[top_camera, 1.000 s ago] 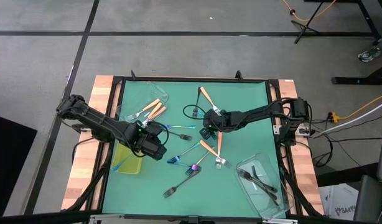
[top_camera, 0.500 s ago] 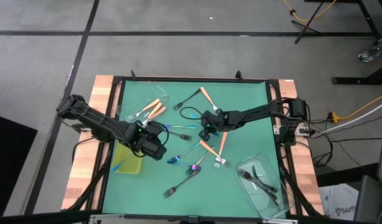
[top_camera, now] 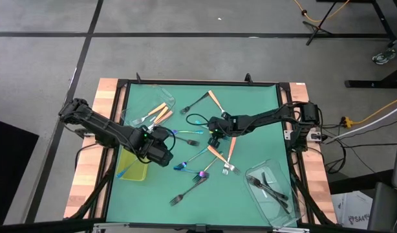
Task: Sort silverware by color (type)
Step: Put the blue fork in the yellow bin
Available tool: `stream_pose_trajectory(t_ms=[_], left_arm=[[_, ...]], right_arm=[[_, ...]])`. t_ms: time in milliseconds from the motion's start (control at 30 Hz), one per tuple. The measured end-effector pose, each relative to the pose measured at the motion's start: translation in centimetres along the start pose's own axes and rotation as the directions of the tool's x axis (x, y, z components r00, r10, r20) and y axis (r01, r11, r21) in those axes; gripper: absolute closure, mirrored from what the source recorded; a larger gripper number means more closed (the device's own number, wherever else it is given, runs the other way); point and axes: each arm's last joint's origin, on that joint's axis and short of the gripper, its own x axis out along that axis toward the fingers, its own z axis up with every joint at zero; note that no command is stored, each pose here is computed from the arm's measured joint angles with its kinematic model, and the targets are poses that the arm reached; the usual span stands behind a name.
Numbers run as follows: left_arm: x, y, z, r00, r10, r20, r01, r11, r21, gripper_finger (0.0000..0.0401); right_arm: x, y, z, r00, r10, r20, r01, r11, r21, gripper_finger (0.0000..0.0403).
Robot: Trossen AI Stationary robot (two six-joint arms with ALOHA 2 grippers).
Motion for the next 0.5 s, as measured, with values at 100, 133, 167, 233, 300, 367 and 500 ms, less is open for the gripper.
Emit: stream_pose_trajectory(t_ms=[100, 133, 167, 233, 300, 367, 500], left_arm=[[0.0, 0.0, 0.0, 1.000, 0.000, 0.000, 0.000, 1.000, 0.000, 0.0273], [0.0, 0.0, 0.0, 1.000, 0.000, 0.000, 0.000, 1.000, 0.000, 0.0273], [0.0, 0.0, 0.0, 1.000, 0.000, 0.000, 0.000, 1.000, 0.000, 0.0273], [0.0, 0.0, 0.0, 1.000, 0.000, 0.000, 0.000, 1.000, 0.000, 0.0273], [0.0, 0.0, 0.0, 1.000, -0.003, -0.009, 0.003, 1.000, 0.003, 0.0273], [0.0, 0.0, -0.1, 0.999, -0.012, -0.033, 0.013, 1.000, 0.028, 0.0273], [0.0, -0.1, -0.2, 0.996, -0.033, -0.085, 0.040, 0.996, 0.080, 0.0273]], right_arm=[[0.0, 0.0, 0.0, 1.000, 0.001, 0.003, -0.001, 0.999, -0.035, 0.0403], [0.0, 0.0, 0.0, 1.000, 0.001, 0.003, -0.001, 0.999, -0.051, 0.0403], [0.0, 0.0, 0.0, 1.000, 0.001, 0.004, -0.001, 0.998, -0.061, 0.0403], [0.0, 0.0, 0.1, 1.000, 0.001, 0.004, -0.001, 0.997, -0.082, 0.0403], [0.0, 0.0, 0.1, 1.000, 0.003, 0.010, -0.002, 0.995, -0.095, 0.0403], [-0.1, 0.1, 0.3, 1.000, 0.004, 0.016, -0.003, 0.994, -0.106, 0.0403], [-0.5, 0.3, 1.3, 0.999, 0.012, 0.041, -0.006, 0.990, -0.139, 0.0403]])
